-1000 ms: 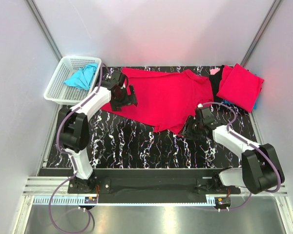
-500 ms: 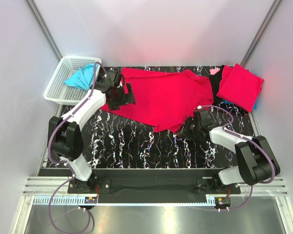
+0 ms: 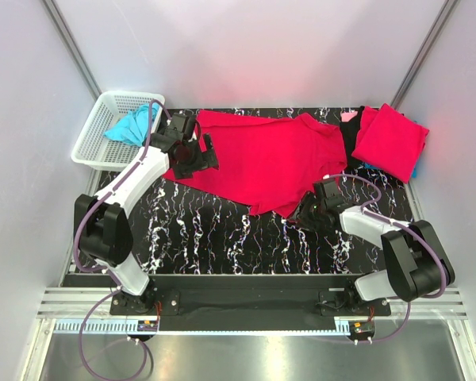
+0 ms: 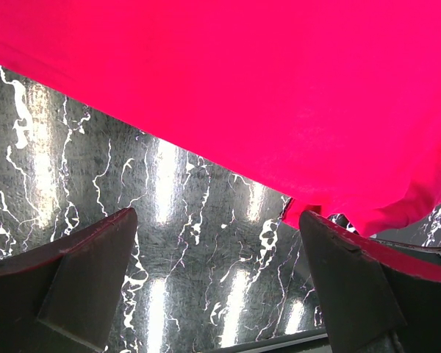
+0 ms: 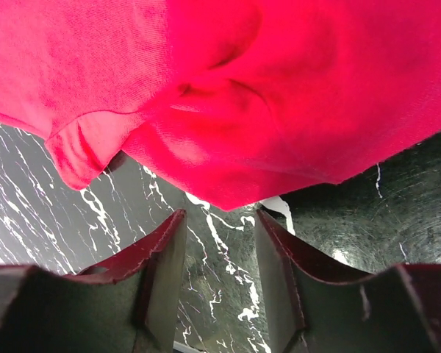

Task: Fold and stack the t-shirts
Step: Flatten the tshirt out, then fold the tshirt

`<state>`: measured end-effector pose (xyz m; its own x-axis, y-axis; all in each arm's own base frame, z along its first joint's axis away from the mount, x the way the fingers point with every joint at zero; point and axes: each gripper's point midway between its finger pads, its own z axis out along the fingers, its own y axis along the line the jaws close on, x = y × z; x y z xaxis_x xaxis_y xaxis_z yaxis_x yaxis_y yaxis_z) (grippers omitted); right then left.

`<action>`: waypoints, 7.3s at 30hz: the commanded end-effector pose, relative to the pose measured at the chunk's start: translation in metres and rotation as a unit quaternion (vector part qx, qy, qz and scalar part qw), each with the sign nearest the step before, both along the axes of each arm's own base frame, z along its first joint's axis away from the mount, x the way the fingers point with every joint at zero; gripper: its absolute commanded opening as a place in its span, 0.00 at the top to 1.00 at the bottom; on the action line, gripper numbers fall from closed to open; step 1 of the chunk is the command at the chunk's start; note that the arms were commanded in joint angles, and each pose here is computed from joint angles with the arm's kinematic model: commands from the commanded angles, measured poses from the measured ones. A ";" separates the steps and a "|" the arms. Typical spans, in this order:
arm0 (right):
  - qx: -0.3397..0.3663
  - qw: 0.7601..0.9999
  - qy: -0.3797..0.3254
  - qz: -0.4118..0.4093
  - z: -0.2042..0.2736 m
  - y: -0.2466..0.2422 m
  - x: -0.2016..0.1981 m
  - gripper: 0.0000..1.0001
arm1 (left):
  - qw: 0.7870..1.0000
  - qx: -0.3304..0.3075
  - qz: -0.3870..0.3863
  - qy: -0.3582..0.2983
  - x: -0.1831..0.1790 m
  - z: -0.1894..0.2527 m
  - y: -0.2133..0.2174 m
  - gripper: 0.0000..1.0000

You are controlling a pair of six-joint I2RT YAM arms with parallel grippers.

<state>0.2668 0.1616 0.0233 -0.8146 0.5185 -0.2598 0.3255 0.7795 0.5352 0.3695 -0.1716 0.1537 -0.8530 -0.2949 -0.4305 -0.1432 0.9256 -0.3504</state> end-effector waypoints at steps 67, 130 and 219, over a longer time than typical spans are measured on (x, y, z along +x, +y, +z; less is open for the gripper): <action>-0.040 0.992 0.015 0.122 0.039 -0.009 -0.114 0.58 | 1.000 0.012 -0.011 -0.022 -0.078 0.017 0.022 0.01; -0.227 0.966 -0.016 0.126 -0.004 0.029 -0.066 0.59 | 0.999 0.027 -0.009 -0.021 -0.088 0.007 0.031 0.01; -0.293 0.952 0.052 0.067 0.009 0.004 -0.078 1.00 | 0.998 0.046 0.000 -0.036 -0.094 0.015 0.044 0.01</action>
